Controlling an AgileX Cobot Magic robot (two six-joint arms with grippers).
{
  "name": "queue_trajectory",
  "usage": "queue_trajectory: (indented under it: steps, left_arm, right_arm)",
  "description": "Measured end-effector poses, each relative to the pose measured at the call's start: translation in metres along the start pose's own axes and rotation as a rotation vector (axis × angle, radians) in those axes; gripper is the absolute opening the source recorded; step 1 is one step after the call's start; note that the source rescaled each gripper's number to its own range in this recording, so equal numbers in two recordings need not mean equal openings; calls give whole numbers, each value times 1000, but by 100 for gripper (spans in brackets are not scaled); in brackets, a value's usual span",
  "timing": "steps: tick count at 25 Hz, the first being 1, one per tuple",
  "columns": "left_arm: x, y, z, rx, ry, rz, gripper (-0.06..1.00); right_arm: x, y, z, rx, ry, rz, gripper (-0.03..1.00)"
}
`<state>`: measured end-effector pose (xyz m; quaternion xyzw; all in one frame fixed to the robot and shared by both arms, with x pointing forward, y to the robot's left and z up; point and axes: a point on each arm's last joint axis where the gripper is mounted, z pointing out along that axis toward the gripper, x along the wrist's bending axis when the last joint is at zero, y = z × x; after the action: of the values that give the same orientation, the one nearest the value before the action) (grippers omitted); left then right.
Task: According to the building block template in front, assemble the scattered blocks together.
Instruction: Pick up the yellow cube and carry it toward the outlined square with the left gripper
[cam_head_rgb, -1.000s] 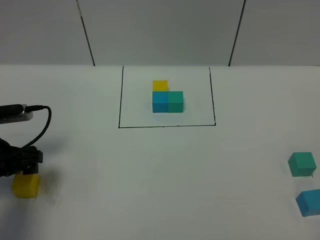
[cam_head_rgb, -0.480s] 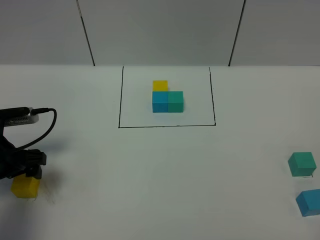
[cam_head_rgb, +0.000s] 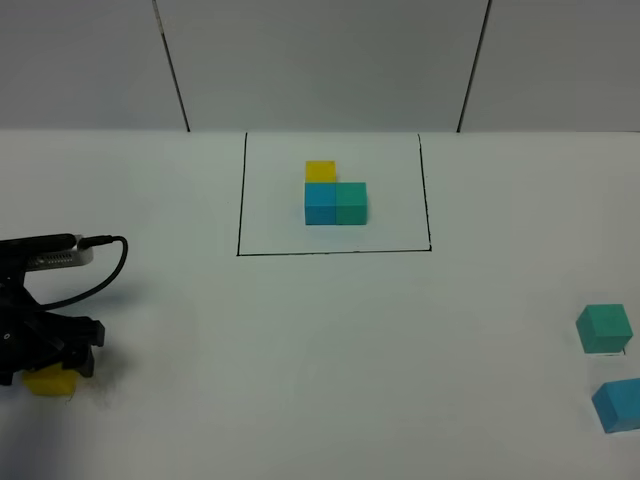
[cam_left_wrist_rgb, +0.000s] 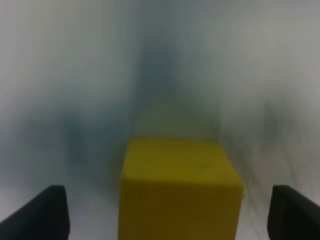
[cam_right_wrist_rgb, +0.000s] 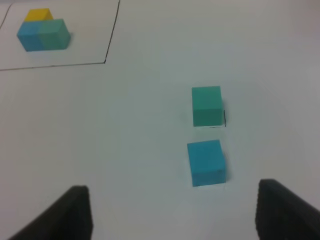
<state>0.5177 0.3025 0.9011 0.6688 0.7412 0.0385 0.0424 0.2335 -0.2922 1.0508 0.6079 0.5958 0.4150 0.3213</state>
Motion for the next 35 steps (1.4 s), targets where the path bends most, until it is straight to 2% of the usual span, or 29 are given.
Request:
queue_trajectory:
  steps: [4,6,8,12,15,18,19,21,23,26,28,30,35]
  left_arm:
    - [0,1,3,0,0,0,74]
    - [0,2,3,-2,0,0,66]
    - [0,2,3,-4,0,0,52]
    - [0,3,3,-12,-1,3,0]
    - [-1,5,1,-15,15,73,1]
    - [-15,18,-11,-12,31,315,1]
    - [-25,22,-16,-21,30,436,1]
    - [-51,35,-32,-67,23,685,1]
    - [-79,46,-48,-134,14,884,1]
    - [-125,60,-72,-213,2,1124,1]
    - [-154,67,-82,-214,-6,1266,1]
    - [-179,72,-84,-194,-14,1368,1]
    - [-231,81,-73,-152,-31,1550,1]
  right_arm:
    - [0,0,0,0,0,0,60]
    - [0,0,0,0,0,0,60]
    - [0,0,0,0,0,0,60]
    - [0,0,0,0,0,0,60]
    - [0,0,0,0,0,0,60]
    - [0,0,0,0,0,0,60]
    - [0,0,0,0,0,0,60]
    - [0,0,0,0,0,0,60]
    - [0,0,0,0,0,0,60]
    - [0,0,0,0,0,0,60]
    - [0,0,0,0,0,0,60]
    - [0,0,0,0,0,0,60]
    - [0,0,0,0,0,0,60]
